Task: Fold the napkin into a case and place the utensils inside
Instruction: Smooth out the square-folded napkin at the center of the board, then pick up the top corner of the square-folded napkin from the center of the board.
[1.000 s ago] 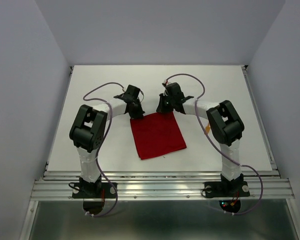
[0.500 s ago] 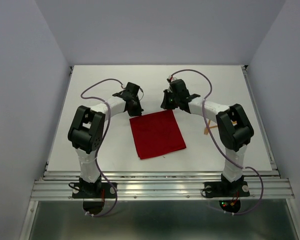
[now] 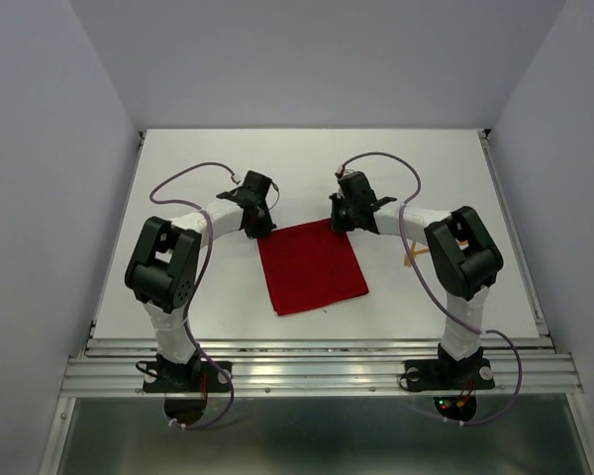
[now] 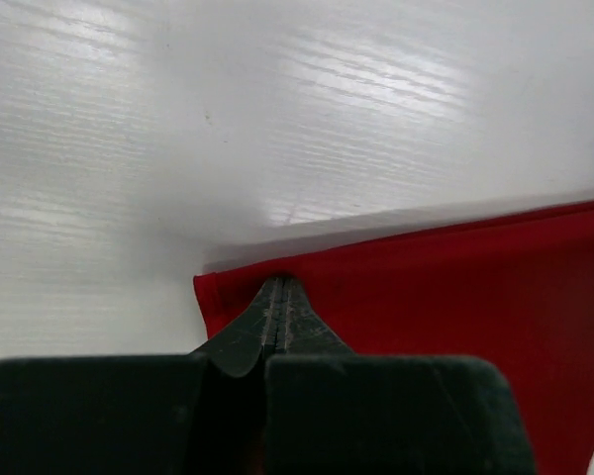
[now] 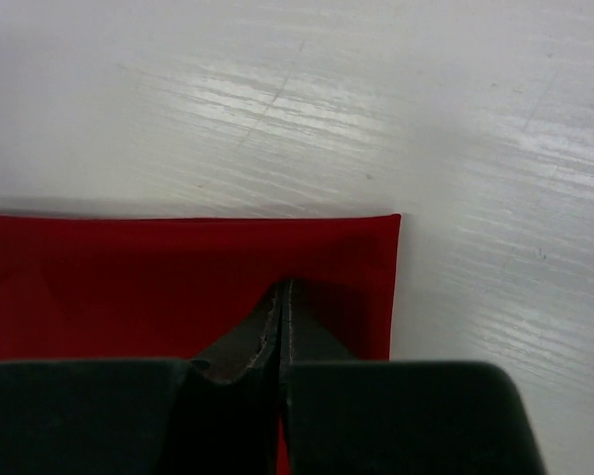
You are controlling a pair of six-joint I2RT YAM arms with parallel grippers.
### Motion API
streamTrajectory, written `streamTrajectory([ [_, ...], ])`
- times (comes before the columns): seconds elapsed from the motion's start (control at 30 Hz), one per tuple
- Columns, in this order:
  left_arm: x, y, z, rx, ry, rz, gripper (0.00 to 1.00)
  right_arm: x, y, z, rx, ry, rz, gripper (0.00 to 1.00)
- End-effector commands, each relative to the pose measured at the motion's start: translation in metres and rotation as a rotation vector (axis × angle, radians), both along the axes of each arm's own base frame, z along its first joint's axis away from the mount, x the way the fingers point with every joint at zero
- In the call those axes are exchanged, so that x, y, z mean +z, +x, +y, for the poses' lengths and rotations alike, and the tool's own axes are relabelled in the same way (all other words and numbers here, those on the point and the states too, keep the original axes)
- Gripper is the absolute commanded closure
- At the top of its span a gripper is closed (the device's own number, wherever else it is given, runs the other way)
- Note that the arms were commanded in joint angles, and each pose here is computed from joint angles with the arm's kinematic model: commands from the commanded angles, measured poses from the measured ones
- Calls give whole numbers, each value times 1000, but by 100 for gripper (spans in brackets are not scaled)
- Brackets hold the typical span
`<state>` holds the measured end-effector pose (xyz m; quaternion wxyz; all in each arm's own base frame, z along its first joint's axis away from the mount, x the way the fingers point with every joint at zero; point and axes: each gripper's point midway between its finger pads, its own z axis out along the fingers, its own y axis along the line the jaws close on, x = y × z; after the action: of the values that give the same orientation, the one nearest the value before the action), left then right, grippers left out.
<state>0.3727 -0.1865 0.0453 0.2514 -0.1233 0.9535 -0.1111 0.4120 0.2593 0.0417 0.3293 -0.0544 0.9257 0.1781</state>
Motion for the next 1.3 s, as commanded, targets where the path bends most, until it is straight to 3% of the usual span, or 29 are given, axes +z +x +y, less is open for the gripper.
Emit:
streamTrajectory([
  [0.0, -21, -1, 20, 27, 114, 35, 100, 15, 11, -5, -4, -46, -63, 99],
  [0.23, -12, 6, 20, 36, 124, 22, 100, 85, -5, -10, 44, 2, -178, 97],
  [0.4, 37, 9, 20, 39, 74, -62, 100, 102, -60, 15, 149, 50, -169, 91],
  [0.53, 69, 2, 31, 48, 49, -107, 100, 107, -106, 43, 215, 45, -175, 81],
  [0.6, 83, -3, 43, 70, 43, -125, 99, 104, -133, 57, 257, 33, -172, 75],
  [0.67, 91, -10, 58, 84, 30, -127, 90, 95, -159, 68, 295, 11, -162, 70],
  [0.83, 102, -21, 89, 124, -2, -142, 78, 76, -206, 99, 407, -41, -161, 62],
  [1.03, 112, -24, 108, 152, 2, -171, 75, 43, -232, 124, 503, -193, -166, 56],
  [1.27, 101, -26, 106, 140, -8, -159, 67, 26, -244, 139, 547, -260, -179, 50],
])
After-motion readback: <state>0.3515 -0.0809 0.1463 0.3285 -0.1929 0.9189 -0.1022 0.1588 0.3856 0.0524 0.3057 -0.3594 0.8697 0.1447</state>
